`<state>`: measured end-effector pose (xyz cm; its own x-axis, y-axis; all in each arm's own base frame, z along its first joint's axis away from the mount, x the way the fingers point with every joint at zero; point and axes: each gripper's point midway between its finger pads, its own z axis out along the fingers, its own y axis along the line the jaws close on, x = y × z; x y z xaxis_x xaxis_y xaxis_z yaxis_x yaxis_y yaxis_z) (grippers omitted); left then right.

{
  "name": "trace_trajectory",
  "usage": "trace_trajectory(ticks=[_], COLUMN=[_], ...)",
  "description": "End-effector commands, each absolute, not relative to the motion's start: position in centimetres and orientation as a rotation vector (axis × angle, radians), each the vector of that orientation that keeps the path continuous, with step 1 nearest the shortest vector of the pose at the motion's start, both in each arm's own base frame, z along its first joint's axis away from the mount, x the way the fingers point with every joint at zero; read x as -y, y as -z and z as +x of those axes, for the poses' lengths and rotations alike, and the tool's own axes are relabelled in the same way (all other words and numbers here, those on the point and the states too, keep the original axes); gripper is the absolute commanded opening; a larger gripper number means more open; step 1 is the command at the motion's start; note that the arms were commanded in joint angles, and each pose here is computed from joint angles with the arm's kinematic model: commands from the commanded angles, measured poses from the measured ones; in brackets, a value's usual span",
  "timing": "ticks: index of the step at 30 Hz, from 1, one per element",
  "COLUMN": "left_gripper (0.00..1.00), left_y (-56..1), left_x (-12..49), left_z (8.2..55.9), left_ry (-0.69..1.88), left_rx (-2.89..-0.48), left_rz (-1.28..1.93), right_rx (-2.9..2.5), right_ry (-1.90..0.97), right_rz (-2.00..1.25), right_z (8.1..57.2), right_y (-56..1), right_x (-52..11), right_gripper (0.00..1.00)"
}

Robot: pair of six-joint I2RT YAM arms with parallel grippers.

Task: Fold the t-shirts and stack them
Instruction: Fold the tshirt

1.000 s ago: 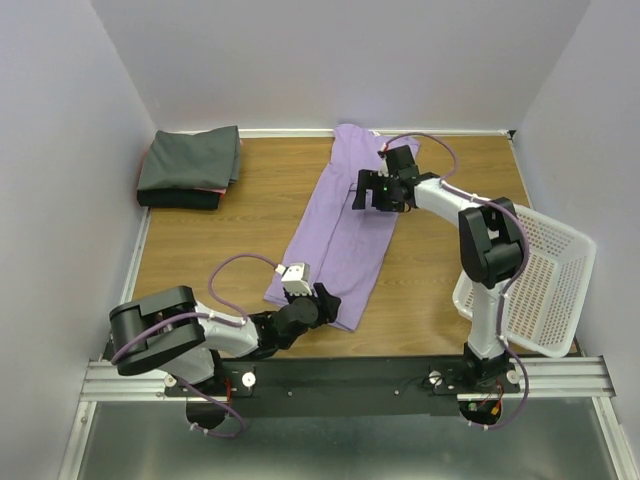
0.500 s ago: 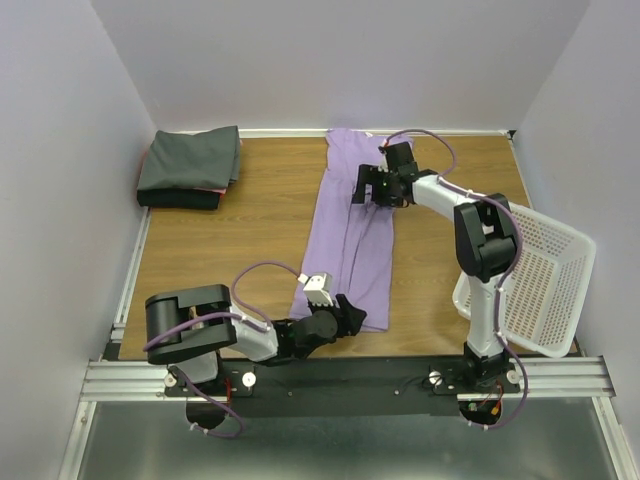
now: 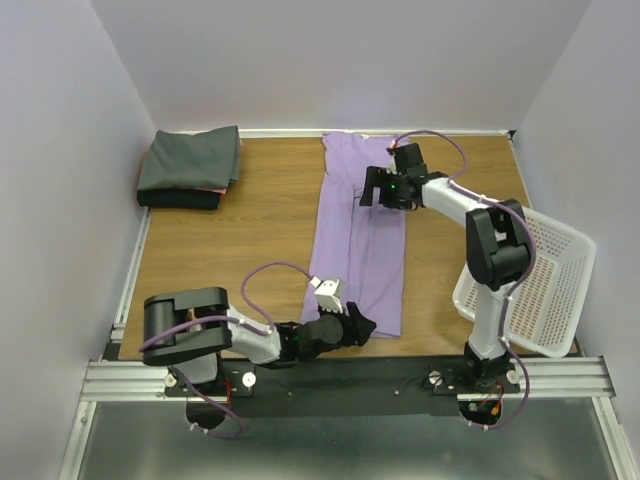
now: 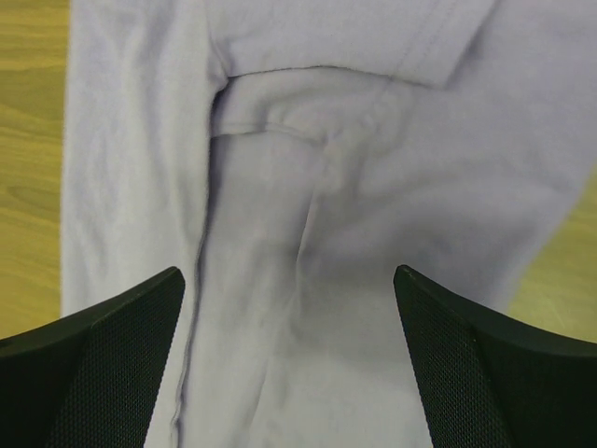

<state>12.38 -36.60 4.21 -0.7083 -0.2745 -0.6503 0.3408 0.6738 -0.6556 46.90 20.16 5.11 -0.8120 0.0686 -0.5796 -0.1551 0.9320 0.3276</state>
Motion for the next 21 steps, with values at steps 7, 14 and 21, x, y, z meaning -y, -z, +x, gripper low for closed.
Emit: trace_trajectory(ticks=[7,14,21], left_gripper=[0.67,0.68,0.71], left_y=[-11.0,-7.7,-5.7], left_x=[34.3,28.1,24.2], left_z=[13.8,15.3,15.6], left_ry=[0.981,0.720,0.655], left_rx=[-1.964,-2.081,-2.145], left_rz=[0.086,0.018,-0.093], right_rx=[-2.334,-2.396,-2.525], right_ry=[-0.373,-0.369,-0.357], right_rz=[0.005,0.086,0.121], right_z=[38.0,29.0,22.2], right_y=[-12.6,-9.7,-7.2], right_x=[-18.3,-17.1,-16.0], right_gripper=[1.00,0.99,0.93])
